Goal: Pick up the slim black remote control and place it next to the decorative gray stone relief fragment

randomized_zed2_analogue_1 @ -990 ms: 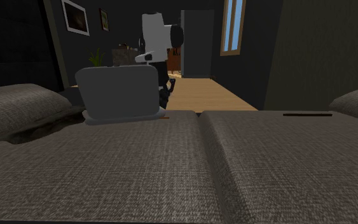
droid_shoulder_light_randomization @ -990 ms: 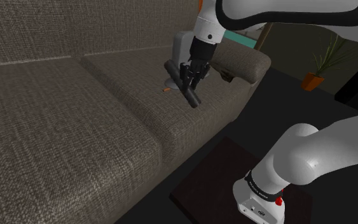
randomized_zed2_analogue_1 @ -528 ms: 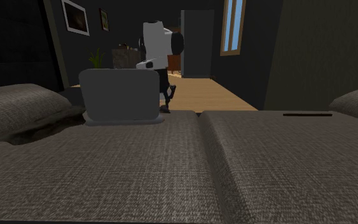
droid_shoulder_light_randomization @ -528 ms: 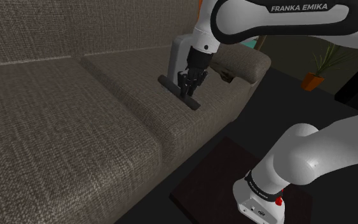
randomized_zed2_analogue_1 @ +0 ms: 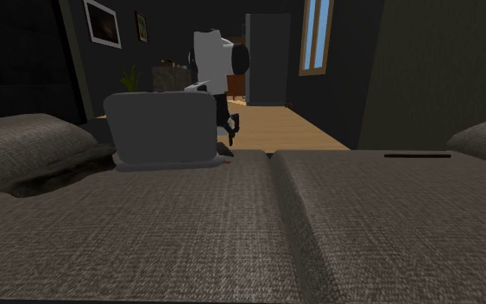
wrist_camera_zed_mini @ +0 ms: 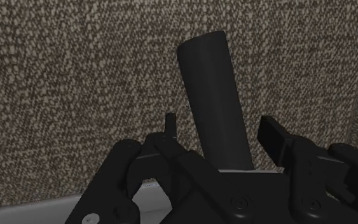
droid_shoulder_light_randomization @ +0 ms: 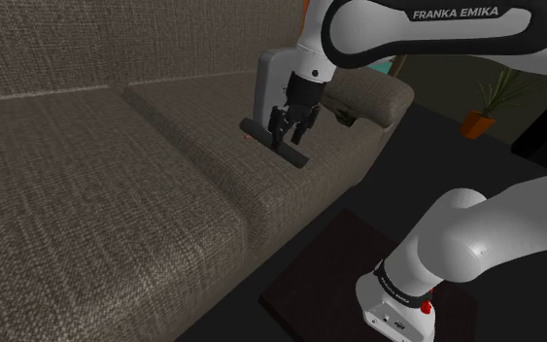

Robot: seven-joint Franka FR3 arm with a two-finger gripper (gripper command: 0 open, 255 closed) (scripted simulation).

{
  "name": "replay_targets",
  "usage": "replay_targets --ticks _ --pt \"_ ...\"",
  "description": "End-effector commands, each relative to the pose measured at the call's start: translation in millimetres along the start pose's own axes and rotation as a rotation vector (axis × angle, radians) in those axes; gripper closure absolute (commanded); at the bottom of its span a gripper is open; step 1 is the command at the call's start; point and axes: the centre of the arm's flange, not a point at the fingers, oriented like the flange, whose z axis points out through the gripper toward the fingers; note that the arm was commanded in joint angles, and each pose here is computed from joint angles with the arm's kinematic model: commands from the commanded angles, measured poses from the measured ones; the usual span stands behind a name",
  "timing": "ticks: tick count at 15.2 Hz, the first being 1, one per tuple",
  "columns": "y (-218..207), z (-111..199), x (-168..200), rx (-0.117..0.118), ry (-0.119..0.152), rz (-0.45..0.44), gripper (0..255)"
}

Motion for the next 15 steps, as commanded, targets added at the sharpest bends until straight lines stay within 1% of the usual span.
replay_targets --ticks 1,4,8,15 --pt "0 0 0 0.000 -0.001 0.001 0" --pt "1 1 0 0.000 -0.001 0.001 0" --pt "1 -49 0 0.000 -0.001 0.001 0" --pt "1 -49 0 0.000 -0.001 0.001 0"
